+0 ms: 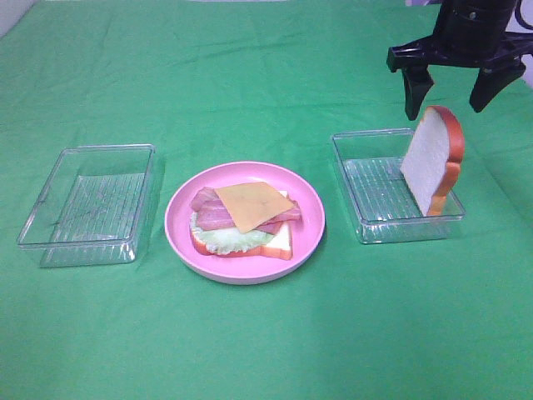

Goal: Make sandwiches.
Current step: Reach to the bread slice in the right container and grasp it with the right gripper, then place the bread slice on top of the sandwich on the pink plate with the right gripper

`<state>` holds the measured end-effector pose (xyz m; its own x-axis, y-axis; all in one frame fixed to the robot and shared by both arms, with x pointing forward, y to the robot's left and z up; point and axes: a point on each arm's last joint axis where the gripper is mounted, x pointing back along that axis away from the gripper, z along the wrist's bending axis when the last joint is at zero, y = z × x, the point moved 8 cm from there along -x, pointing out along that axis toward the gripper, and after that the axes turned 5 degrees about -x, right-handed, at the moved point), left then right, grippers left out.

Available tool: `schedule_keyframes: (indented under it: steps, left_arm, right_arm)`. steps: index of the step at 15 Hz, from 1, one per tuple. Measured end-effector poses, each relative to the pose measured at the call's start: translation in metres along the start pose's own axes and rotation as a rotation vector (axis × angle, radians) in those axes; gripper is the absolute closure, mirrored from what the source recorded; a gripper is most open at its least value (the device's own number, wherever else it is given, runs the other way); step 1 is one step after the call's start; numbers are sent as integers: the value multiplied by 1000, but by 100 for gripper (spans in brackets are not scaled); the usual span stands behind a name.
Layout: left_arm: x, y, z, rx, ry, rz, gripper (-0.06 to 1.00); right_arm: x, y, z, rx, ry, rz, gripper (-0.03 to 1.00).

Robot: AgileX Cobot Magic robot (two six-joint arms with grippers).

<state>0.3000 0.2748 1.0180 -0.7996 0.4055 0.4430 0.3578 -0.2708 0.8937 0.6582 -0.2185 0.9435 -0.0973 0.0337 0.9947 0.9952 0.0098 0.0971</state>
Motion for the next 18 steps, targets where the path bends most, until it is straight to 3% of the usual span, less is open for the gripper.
schedule_keyframes:
  steps: [3,6,8,9,11,16,18]
  left_arm:
    - [0,0,0,0,0,0,20]
    - [0,0,0,0,0,0,20]
    - [0,0,0,0,0,0,20]
    - [0,0,0,0,0,0,20]
    - [0,0,0,0,0,0,20]
    - [0,0,0,0,0,0,20]
    - [0,0,0,0,0,0,20]
  right_arm:
    - [-17,0,1,2,-9,39,20]
    - [-31,-1,1,6,-15,71,28]
    - [-33,-1,1,7,-18,74,41]
    - [-33,-1,0,9,-25,72,56]
    - [-33,0,-3,17,-40,69,75]
    - [-27,0,-4,21,-42,55,77]
    - [1,0,0,11,-2,-2,77]
